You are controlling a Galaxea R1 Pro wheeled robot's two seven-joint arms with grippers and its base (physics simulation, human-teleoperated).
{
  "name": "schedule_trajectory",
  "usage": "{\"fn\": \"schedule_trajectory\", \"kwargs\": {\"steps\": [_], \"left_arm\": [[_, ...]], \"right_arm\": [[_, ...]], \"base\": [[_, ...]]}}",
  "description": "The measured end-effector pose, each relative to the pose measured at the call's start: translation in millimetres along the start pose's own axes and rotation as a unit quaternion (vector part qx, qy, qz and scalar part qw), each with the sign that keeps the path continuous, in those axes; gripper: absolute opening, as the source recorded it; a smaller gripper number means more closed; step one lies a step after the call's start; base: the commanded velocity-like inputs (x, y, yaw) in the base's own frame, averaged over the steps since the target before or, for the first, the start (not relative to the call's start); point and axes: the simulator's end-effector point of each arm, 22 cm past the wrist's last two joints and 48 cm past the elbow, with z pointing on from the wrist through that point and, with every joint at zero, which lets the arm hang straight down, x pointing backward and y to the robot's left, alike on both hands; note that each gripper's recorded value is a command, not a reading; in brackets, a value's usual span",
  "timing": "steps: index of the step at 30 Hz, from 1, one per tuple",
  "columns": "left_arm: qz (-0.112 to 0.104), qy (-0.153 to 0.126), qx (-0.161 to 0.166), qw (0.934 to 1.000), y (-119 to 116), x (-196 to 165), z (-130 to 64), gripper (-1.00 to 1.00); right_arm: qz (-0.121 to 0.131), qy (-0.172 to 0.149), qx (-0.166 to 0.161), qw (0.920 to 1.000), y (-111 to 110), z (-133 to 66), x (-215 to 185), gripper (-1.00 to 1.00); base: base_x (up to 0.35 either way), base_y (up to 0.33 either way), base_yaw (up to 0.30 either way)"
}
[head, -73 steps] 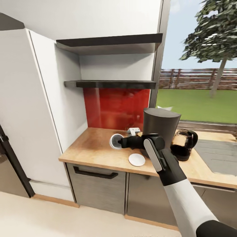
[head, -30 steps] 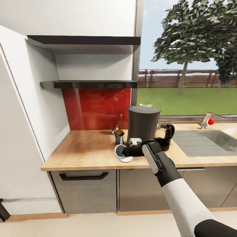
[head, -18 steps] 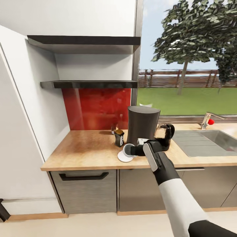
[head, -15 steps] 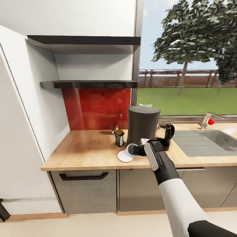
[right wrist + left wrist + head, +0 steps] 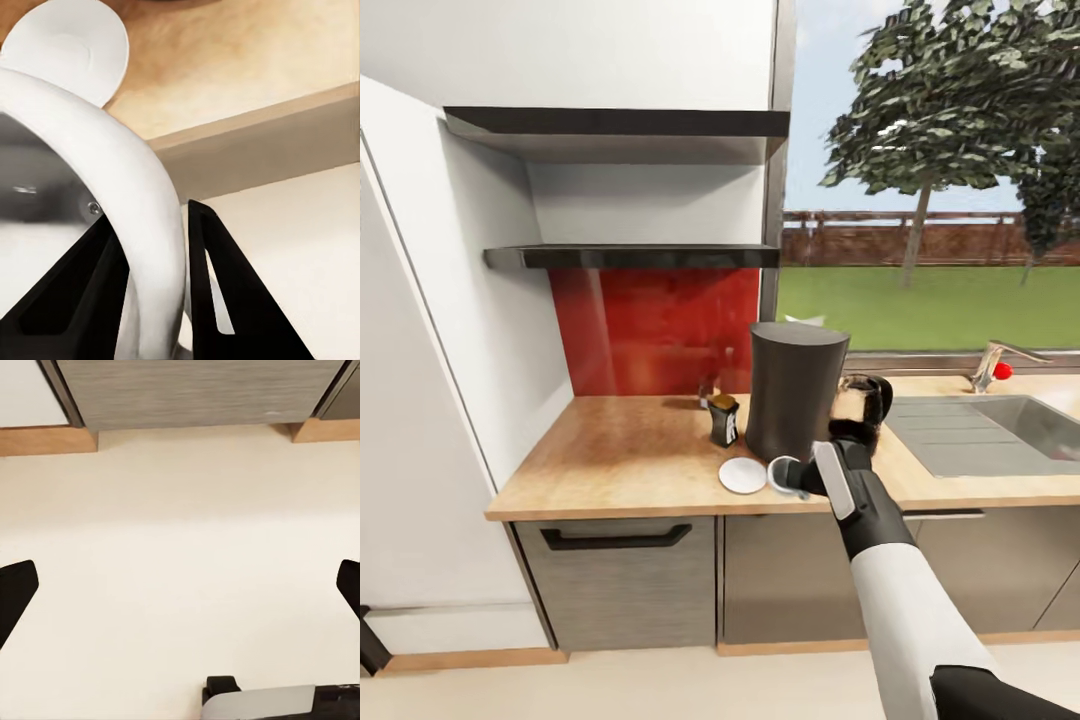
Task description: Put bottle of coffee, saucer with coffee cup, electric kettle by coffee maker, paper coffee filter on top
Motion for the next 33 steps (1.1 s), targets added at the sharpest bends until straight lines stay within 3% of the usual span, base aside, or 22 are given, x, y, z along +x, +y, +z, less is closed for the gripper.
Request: {"fn": "schedule_trajectory", "kwargs": {"steps": [6,12,19,25,28,33], "left_arm": [[0.0,0.004,-0.002,1.0,3,4,-1.5,1.0],[0.0,0.005,-0.003,1.0,4,4,-1.7,1.0],[0.0,0.006,-0.003,1.0,4,5,-1.8,1.0],[0.0,0.006,-0.002,1.0,4,5,-1.9,1.0],[0.0,0.006,-0.003,1.0,4,5,-1.9,1.0],[0.0,0.006,-0.003,1.0,4,5,-1.9,1.0]], "right_arm": [[0.026,0.012,-0.043,0.9987,18,0.0,5,-1.0],[0.034,0.018,-0.057,0.9977,24,0.4,8,-1.0],[0.033,0.058,-0.052,0.9965,23,17.0,36,-1.0],[0.034,0.063,-0.051,0.9961,22,18.9,40,-1.0],[0.051,0.065,-0.05,0.9953,15,19.9,40,-1.0],[0.073,0.068,-0.005,0.995,-13,20.5,40,-1.0]], "base": [[0.14,0.247,0.0],[0.13,0.237,0.0],[0.017,0.03,0.0],[0.001,0.002,0.0],[0.0,0.0,0.0],[0.0,0.0,0.0]]}}
